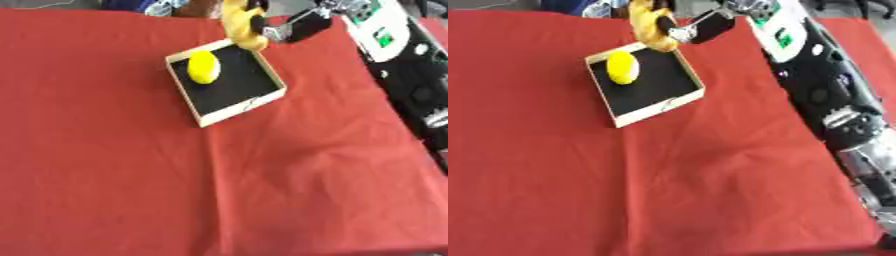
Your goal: Pick up objects on the table and place them in the box.
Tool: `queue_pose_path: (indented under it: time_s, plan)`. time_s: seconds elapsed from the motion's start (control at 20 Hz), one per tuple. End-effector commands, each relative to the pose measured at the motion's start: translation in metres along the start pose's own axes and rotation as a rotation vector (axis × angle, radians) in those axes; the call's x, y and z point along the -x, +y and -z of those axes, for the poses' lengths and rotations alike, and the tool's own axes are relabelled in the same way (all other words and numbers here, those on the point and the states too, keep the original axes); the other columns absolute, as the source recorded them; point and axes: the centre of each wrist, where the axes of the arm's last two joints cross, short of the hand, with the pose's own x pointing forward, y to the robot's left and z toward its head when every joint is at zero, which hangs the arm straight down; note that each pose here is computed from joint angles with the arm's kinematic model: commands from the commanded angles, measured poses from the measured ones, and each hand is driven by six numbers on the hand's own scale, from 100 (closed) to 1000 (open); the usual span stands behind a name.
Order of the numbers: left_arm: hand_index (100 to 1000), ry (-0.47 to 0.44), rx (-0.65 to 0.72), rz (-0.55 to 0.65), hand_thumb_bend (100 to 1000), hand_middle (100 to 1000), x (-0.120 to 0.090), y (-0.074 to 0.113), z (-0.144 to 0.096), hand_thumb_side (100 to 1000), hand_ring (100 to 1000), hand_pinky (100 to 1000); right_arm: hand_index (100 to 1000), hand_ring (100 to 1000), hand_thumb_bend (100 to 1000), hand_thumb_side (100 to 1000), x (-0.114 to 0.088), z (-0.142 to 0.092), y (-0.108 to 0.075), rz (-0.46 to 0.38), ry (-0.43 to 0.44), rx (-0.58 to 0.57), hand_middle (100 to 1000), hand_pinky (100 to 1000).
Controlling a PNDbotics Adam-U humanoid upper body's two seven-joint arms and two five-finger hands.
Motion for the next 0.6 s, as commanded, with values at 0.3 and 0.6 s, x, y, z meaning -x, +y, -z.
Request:
queue_pose_path:
  time_s: [0.3, 0.6]
  plan:
    - [876, -0.031, 0.025, -0.016, 195, 817, -0.006, -0.002, 0.008, 759, 743, 902, 509, 628, 100, 202, 0.014, 0.012, 0.028, -0.037, 0.056, -0.085, 400, 786]
    - [876, -0.024, 0.025, -0.017, 194, 817, -0.006, -0.002, 0.008, 761, 741, 902, 543, 648, 100, 211, 0.020, 0.002, 0.043, -0.078, 0.096, -0.119, 450, 789]
